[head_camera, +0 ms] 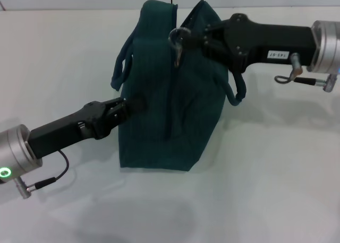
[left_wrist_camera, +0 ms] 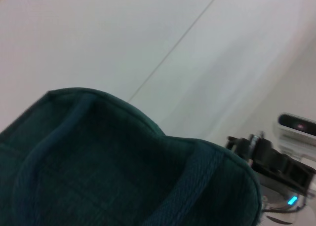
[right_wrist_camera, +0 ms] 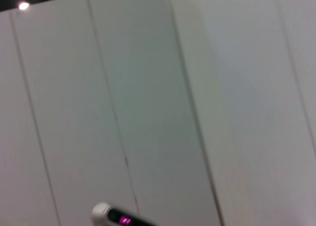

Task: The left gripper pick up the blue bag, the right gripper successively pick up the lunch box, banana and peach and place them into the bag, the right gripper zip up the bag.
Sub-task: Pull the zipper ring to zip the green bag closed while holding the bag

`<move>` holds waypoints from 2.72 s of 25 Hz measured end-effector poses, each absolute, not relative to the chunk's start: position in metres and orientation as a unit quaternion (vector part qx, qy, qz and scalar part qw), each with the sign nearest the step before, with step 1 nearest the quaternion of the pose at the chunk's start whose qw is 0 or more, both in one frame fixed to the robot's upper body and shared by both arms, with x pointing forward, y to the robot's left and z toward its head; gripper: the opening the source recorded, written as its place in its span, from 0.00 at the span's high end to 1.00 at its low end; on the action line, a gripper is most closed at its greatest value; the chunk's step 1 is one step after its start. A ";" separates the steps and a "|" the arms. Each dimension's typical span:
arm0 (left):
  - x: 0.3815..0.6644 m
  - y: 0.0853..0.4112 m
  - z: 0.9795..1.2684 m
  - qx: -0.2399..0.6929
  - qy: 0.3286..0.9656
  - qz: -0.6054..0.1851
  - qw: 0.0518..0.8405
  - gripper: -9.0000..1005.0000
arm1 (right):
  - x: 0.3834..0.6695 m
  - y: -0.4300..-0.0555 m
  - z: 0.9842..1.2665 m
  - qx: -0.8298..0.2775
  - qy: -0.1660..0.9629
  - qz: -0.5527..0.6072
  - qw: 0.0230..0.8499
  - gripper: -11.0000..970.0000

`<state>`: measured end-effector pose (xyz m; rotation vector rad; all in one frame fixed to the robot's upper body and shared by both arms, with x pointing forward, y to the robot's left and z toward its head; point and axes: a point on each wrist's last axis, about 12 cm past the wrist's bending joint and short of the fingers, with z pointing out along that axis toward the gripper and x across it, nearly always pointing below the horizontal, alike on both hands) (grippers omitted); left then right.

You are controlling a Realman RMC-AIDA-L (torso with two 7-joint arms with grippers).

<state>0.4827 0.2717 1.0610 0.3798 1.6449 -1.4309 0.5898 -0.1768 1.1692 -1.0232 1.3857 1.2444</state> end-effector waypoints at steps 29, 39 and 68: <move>0.453 0.256 1.057 0.241 0.619 -0.614 0.427 0.93 | 0.609 -0.190 1.164 -0.299 0.647 0.529 0.459 0.98; 0.439 0.266 1.052 0.222 0.623 -0.609 0.438 0.93 | 0.619 -0.190 1.153 -0.290 0.678 0.477 0.479 0.98; 0.464 0.315 1.052 0.037 0.682 -0.527 0.506 0.56 | 0.595 -0.220 1.161 -0.293 0.657 0.446 0.533 0.98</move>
